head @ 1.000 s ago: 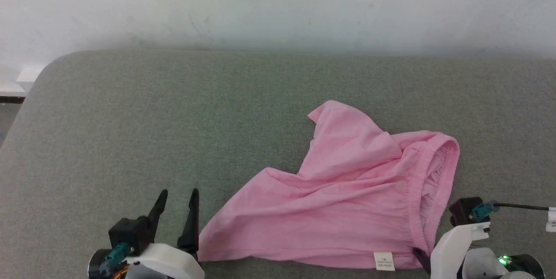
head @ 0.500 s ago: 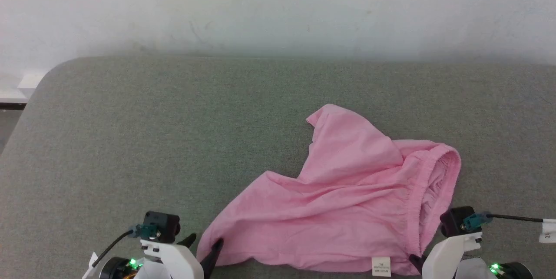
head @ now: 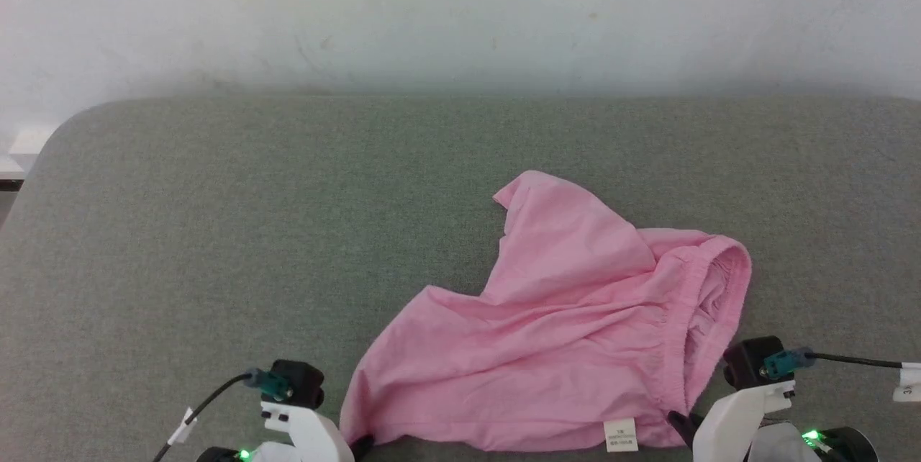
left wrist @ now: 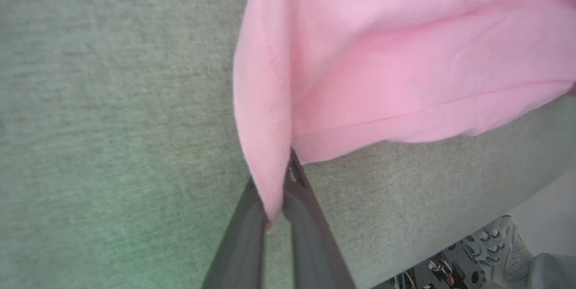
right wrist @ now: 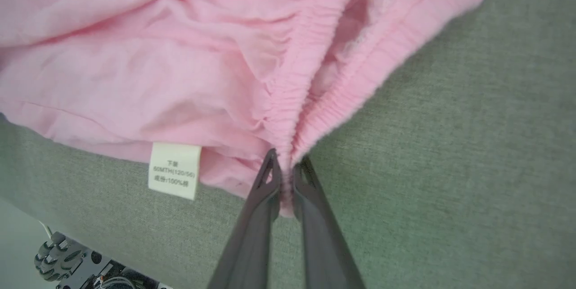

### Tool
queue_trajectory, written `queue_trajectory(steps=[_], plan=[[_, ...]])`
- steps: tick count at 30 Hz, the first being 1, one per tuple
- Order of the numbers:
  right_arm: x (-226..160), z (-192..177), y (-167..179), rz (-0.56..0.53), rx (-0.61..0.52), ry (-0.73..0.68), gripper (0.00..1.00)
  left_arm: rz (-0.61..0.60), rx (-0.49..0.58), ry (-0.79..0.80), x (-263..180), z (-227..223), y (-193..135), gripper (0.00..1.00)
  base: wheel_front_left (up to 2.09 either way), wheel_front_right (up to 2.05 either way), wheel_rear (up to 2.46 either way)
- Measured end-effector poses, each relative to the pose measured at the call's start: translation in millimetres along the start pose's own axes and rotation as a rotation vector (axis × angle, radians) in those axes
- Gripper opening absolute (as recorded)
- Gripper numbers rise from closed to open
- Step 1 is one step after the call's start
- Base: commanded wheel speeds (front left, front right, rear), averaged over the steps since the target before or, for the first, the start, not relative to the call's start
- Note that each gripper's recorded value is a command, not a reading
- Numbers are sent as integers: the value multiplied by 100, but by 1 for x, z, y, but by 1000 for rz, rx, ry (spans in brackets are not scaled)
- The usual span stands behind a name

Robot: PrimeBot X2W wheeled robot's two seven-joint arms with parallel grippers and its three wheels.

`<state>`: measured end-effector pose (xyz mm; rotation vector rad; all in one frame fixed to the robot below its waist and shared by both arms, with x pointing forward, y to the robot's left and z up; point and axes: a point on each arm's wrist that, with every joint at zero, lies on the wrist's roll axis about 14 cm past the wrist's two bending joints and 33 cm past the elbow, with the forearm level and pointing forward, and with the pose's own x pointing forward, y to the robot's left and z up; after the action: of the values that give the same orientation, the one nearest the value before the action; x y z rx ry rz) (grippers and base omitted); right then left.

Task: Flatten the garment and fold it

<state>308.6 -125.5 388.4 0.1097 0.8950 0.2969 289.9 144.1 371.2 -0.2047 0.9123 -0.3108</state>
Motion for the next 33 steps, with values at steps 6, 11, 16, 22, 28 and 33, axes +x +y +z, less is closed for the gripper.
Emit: queue_trajectory(steps=[6, 11, 16, 22, 28, 33], plan=[[-10, 27, 5, 15, -26, -122, 0, -42, -8, -61, -3, 9, -10, 0, 0, 0, 0], [-35, 85, 7, 13, -105, -341, 0, -50, 11, -312, -28, 66, -9, 0, 0, 0, 0], [-77, 163, 15, 1, -229, -601, 0, -29, 129, -666, -83, 165, -8, 0, 0, 0, 0], [-118, 245, 29, 14, -297, -851, 0, -15, 271, -980, -140, 265, -26, 0, 0, 0, 0], [-125, 321, 39, 58, -301, -1005, 0, 31, 341, -1156, -158, 349, -29, 0, 0, 0, 0], [-108, 373, 42, 84, -307, -1090, 0, 86, 343, -1211, -137, 403, -17, 0, 0, 0, 0]])
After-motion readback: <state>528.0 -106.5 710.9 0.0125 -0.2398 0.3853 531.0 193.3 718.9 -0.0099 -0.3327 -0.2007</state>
